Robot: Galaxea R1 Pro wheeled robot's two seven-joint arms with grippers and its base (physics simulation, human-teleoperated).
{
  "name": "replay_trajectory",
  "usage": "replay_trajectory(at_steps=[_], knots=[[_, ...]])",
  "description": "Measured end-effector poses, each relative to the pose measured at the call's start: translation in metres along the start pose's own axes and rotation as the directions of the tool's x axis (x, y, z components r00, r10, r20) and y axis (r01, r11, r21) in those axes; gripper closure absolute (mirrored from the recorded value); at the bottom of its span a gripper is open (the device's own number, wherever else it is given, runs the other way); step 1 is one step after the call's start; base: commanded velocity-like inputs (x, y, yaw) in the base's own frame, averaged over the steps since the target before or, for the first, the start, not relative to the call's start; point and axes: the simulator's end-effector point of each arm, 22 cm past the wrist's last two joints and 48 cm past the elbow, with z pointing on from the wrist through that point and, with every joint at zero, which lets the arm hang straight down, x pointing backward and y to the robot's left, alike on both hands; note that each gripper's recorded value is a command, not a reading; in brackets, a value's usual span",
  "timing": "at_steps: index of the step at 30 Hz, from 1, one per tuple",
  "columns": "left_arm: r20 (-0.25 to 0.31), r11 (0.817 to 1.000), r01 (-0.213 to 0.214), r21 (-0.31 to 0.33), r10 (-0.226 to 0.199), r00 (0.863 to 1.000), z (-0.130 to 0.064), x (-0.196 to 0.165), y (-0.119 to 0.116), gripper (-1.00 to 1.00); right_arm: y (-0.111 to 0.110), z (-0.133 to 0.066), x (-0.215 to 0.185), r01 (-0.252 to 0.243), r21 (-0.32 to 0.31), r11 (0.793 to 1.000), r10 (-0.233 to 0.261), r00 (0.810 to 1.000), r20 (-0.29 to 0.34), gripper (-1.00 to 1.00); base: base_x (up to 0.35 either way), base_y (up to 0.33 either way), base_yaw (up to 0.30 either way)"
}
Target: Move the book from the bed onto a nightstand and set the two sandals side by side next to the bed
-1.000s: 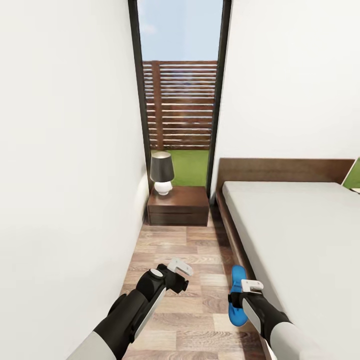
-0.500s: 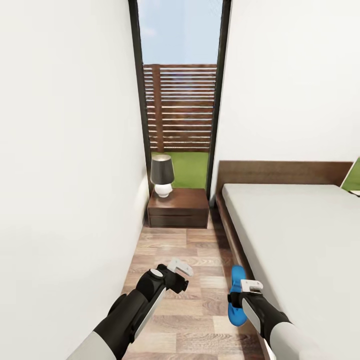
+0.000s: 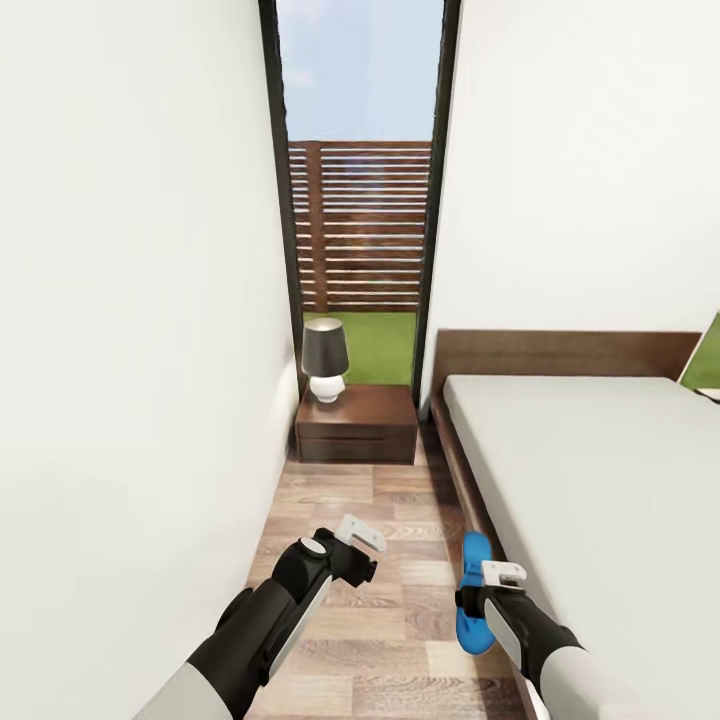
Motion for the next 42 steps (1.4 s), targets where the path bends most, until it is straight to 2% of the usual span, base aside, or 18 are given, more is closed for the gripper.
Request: replay_trajectory(at_steps=[21, 42], knots=[[0.028, 1.000, -0.010, -0.014, 0.011, 1.000, -0.028, -0.017, -0.001, -1.00, -0.002, -0.027, -0.014, -0.001, -0.003, 1.000, 0.001, 1.000, 0.030, 1.00, 0.000, 0.000, 0.000], [0.056, 0.999, -0.019, -0.029, 0.021, 0.998, -0.040, -0.030, 0.001, -1.00, -0.002, -0.038, -0.028, -0.005, -0.005, 1.000, 0.006, 0.998, 0.062, 1.00, 0.000, 0.000, 0.000]])
